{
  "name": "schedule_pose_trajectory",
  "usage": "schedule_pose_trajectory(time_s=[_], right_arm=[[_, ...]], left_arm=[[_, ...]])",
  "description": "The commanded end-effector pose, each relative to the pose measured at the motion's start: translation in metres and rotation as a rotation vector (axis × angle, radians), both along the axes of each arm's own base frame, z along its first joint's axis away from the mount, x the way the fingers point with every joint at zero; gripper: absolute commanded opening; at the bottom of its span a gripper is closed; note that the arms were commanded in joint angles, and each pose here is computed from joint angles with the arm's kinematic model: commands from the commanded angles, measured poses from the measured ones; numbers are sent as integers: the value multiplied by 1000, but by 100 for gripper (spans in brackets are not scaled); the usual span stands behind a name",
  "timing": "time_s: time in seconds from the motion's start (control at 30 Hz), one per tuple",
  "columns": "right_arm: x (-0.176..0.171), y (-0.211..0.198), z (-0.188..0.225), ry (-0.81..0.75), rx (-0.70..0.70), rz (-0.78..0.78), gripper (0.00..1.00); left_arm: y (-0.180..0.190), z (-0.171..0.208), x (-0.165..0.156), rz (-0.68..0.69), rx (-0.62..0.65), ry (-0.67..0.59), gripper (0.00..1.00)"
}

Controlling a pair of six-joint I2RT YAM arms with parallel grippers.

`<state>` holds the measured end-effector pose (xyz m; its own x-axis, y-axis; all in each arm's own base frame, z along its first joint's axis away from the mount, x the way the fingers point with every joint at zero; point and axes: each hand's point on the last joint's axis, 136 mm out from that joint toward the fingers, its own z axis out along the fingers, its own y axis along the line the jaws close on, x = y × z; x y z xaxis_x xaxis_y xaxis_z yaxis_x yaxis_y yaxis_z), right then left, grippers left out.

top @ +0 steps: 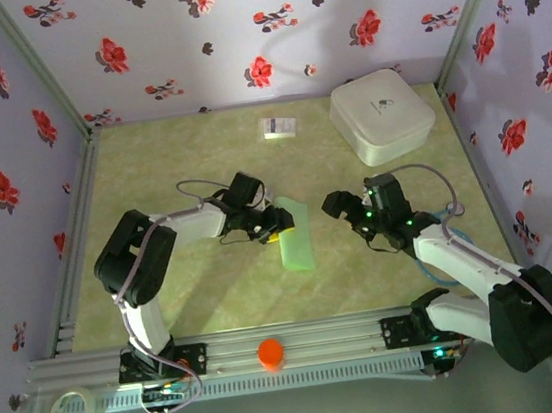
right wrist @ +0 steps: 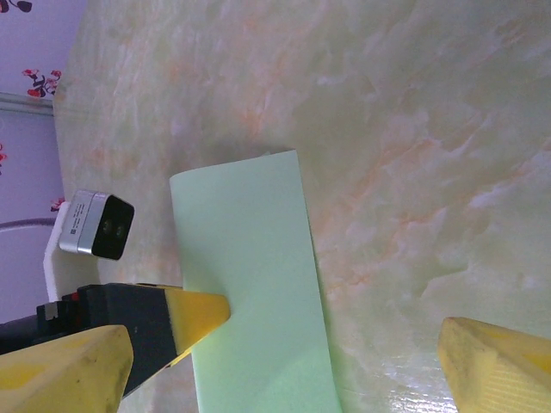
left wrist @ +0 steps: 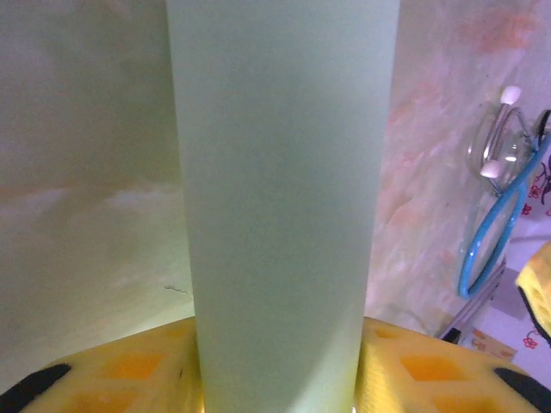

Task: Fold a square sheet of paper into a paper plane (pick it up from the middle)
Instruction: First fold the square sheet of paper in half at the center of the table.

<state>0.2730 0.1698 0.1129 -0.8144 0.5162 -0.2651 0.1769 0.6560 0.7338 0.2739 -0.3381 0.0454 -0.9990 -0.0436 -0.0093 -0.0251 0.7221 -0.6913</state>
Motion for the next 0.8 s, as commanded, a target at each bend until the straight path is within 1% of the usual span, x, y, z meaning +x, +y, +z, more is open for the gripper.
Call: schedule_pose_trajectory(time_s=[0.0, 0.13, 0.47, 0.6, 0.77], right_arm=[[7, 5, 13, -27, 27, 4, 92], [7, 6, 13, -25, 30, 9, 92], [11, 10, 16, -46, 48, 22, 92], [11, 11, 15, -41, 50, 26, 93], [10, 13, 12, -29, 50, 31, 93]], left_arm=[[10, -16, 0, -1, 61, 5, 46], [16, -18, 2, 6, 100, -15, 50], [31, -2, 11, 3, 214, -108, 59], [36, 1, 12, -6, 239, -131, 59], [44, -6, 10, -10, 286, -122, 54]])
